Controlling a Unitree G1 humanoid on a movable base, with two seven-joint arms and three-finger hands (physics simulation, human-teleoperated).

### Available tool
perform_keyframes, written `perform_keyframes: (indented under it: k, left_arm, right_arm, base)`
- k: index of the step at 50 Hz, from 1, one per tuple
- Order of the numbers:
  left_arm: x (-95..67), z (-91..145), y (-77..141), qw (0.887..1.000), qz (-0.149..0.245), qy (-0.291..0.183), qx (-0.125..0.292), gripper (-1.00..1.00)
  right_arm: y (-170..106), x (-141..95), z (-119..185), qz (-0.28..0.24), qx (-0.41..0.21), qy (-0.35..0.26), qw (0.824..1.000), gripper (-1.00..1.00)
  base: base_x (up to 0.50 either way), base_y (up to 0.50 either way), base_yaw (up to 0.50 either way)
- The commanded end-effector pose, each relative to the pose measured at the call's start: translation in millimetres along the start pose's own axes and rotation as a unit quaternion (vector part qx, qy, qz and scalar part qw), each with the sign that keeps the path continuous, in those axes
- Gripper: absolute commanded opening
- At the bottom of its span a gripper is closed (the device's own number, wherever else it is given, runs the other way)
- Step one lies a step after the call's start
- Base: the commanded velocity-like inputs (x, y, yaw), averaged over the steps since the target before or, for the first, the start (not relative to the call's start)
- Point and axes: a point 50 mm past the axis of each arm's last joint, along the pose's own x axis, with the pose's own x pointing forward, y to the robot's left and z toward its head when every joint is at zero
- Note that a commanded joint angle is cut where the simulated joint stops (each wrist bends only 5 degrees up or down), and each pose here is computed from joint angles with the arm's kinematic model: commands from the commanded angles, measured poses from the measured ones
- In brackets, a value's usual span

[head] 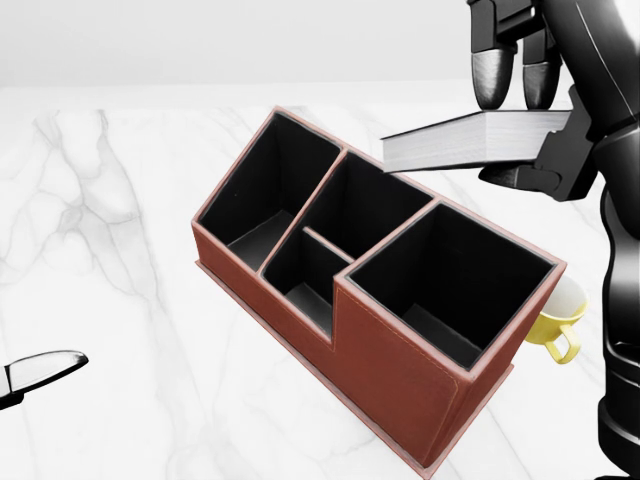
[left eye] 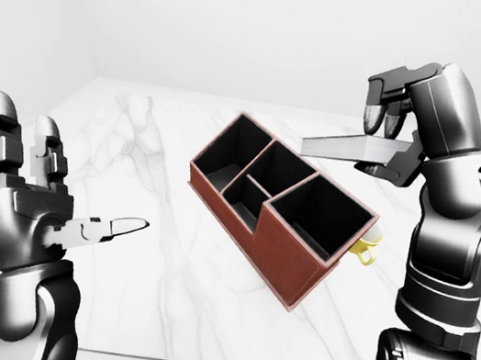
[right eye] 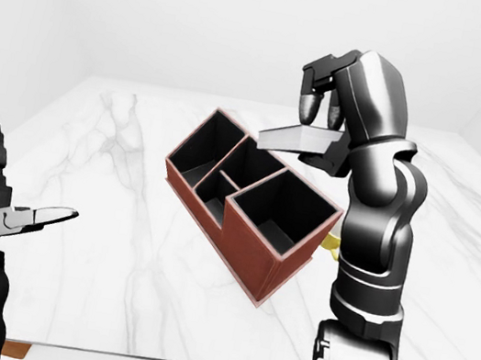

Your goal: Pick up the book and place it in the right compartment of the caddy.

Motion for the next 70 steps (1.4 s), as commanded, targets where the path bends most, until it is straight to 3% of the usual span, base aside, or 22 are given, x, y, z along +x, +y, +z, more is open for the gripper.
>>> perform_keyframes:
  k: [1,26,70]
  left_arm:
    - [-0.1,0.0,-0.3,1.000,0.000,0.000,0.000,1.00]
    - [0.5,-1.0,-0.4,1.000,-0.001,0.001,0.000,1.00]
    - [-0.9,-0.3,-0.9,1.000,-0.001,0.001,0.001,1.00]
  right_arm:
    - [-3.1,-0.8,-10.4,-0.013,-0.011,0.022,1.000,-1.00]
    - [14.7,-2.2,-26.9,0.018,-0.016,0.060,0.998,-1.00]
    - [21.5,-6.6,-23.8,0.078,-0.048,0.064,0.994,-1.00]
  base:
    - [0.00,0.00,0.00]
    - [0.00,0.00,0.00]
    - [0.00,0.00,0.00]
